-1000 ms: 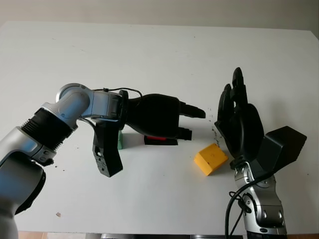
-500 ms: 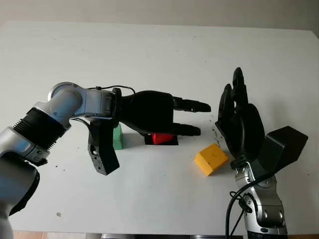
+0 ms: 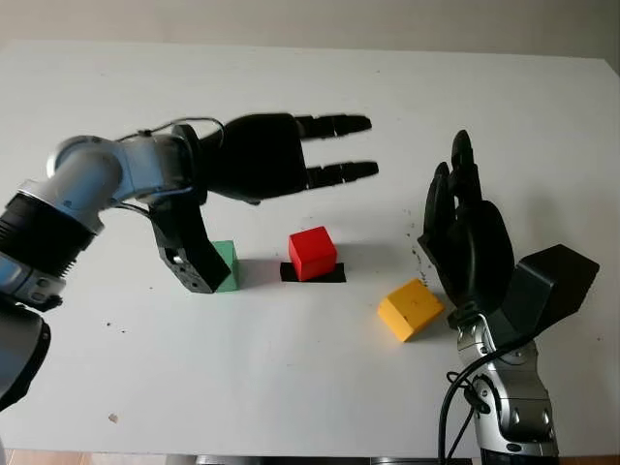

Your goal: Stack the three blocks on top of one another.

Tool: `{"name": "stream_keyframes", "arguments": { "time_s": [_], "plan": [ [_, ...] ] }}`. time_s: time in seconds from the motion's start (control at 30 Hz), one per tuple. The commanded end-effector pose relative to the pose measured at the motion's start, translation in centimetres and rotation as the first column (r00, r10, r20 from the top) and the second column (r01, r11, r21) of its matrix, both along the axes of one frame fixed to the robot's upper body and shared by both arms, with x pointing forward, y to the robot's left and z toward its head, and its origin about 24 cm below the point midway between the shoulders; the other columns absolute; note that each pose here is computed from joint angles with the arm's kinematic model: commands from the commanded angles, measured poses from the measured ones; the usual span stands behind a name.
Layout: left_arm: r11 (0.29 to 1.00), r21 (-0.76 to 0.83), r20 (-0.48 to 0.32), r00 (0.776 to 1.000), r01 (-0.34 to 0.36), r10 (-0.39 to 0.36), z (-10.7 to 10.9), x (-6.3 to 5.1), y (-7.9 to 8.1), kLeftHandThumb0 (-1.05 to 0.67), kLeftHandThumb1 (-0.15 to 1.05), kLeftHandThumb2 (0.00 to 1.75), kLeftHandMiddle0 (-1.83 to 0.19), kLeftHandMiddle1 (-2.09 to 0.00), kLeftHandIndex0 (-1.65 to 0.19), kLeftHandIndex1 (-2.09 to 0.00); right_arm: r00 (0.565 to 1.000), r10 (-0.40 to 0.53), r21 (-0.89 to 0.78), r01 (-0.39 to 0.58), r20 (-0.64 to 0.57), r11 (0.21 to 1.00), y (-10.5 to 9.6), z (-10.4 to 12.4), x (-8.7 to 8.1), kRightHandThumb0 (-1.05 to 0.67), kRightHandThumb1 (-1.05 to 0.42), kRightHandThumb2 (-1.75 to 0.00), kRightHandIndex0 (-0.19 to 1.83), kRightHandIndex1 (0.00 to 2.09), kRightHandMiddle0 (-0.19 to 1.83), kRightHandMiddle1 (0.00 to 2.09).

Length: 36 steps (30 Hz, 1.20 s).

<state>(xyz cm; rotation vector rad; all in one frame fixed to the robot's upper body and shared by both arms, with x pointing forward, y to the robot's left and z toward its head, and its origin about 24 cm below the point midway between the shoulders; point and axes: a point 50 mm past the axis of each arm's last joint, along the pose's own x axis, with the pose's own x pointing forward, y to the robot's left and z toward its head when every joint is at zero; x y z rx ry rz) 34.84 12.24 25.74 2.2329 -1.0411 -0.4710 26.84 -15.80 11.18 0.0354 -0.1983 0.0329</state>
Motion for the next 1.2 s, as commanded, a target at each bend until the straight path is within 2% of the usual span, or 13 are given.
{"name": "stream_keyframes", "arguments": {
  "time_s": [0.0,0.13,0.3,0.37,0.47,0.5,0.6,0.7,0.73,0.8,0.93,1.1,1.17],
  "plan": [
    [0.994,-0.085,0.013,0.998,-0.064,0.065,2.4,0.0,1.0,-0.31,0.91,0.06,0.19,-0.02,0.11,-0.06,1.0,-0.007,-0.003,0.007,0.015,1.0,-0.1,0.3,0.0,-0.71,-1.05,-0.68,-0.19,0.0,-0.19,0.0],
    [0.946,-0.274,-0.15,0.979,-0.173,0.136,4.4,0.0,3.3,-0.23,0.98,0.08,0.14,-0.05,-0.05,-0.12,1.0,-0.007,-0.008,0.007,0.015,1.0,-0.1,0.3,-0.1,-0.71,-1.05,-0.69,-0.19,0.0,-0.19,0.0],
    [0.839,-0.49,-0.292,0.952,-0.235,0.096,5.4,-0.6,6.7,-0.18,0.98,0.05,-0.03,-0.08,-0.32,-0.13,1.0,-0.005,0.011,0.004,0.012,1.0,-0.1,0.2,-0.1,-0.71,-1.05,-0.68,-0.19,0.0,-0.19,0.0],
    [0.79,-0.55,-0.336,0.938,-0.271,0.088,5.3,-1.1,7.9,-0.18,0.97,0.05,-0.07,-0.08,-0.36,-0.11,1.0,-0.003,0.017,0.003,0.01,1.0,-0.1,0.2,-0.2,-0.71,-1.05,-0.68,-0.19,0.0,-0.19,0.0],
    [0.705,-0.642,-0.391,0.92,-0.301,0.036,4.7,-1.8,9.1,-0.3,1.03,0.1,-0.04,-0.05,-0.26,-0.04,1.0,-0.001,0.007,0.001,0.013,1.0,-0.1,0.4,-0.1,-0.7,-1.05,-0.68,-0.19,0.0,-0.19,0.0],
    [0.659,-0.684,-0.407,0.913,-0.314,0.013,4.1,-1.9,9.5,-0.34,1.04,0.12,-0.03,-0.05,-0.23,-0.03,1.0,0.0,-0.007,0.0,0.013,1.0,-0.2,0.5,-0.1,-0.7,-1.05,-0.68,-0.19,0.0,-0.19,0.0],
    [0.454,-0.809,-0.444,0.894,-0.373,-0.056,2.2,-2.7,10.7,-0.62,1.05,0.41,0.07,-0.04,0.0,-0.03,1.0,-0.006,-0.055,0.008,0.025,0.998,-0.6,0.9,-0.1,-0.68,-1.05,-0.7,-0.19,0.0,-0.19,0.0],
    [0.263,-0.871,-0.458,0.879,-0.415,-0.13,0.5,-3.4,11.4,-0.72,1.05,0.48,-0.02,-0.08,0.04,-0.04,0.999,-0.009,-0.09,0.013,0.04,0.996,-1.1,1.4,-0.1,-0.68,-1.05,-0.7,-0.19,0.0,-0.19,0.0],
    [0.2,-0.887,-0.45,0.876,-0.416,-0.174,-0.2,-3.7,11.6,-0.73,1.05,0.53,0.09,-0.46,0.06,-0.05,0.999,-0.003,-0.101,0.008,0.05,0.995,-1.3,1.6,-0.1,-0.67,-1.05,-0.7,-0.19,0.0,-0.19,0.0],
    [0.134,-0.899,-0.438,0.873,-0.418,-0.216,-1.0,-4.1,11.9,-0.73,1.05,0.58,0.16,-0.36,0.07,-0.05,0.998,0.004,-0.112,0.002,0.059,0.994,-1.5,1.8,-0.1,-0.68,-1.05,-0.69,-0.19,0.0,-0.19,0.0],
    [-0.192,-0.863,-0.358,0.834,-0.468,-0.42,-4.4,-5.4,12.6,-0.7,1.05,0.57,0.11,-0.11,0.07,-0.05,0.996,0.028,-0.2,-0.011,0.082,0.98,-2.9,3.2,0.2,-0.68,-1.05,-0.64,-0.19,0.0,-0.19,0.0],
    [-0.316,-0.79,-0.333,0.8,-0.525,-0.498,-7.4,-6.6,13.2,-0.73,1.05,0.64,0.12,-0.06,0.12,-0.03,0.99,0.075,-0.357,-0.029,0.116,0.934,-4.6,5.4,0.4,-0.73,-1.05,-0.56,-0.16,0.03,-0.11,0.06],
    [-0.346,-0.757,-0.343,0.788,-0.554,-0.511,-8.5,-7.0,13.4,-0.72,1.05,0.65,0.15,-0.04,0.15,-0.02,0.988,0.086,-0.513,-0.009,0.125,0.858,-5.5,6.7,0.4,-0.75,-1.05,-0.53,-0.11,0.05,-0.03,0.09]
  ]
}}
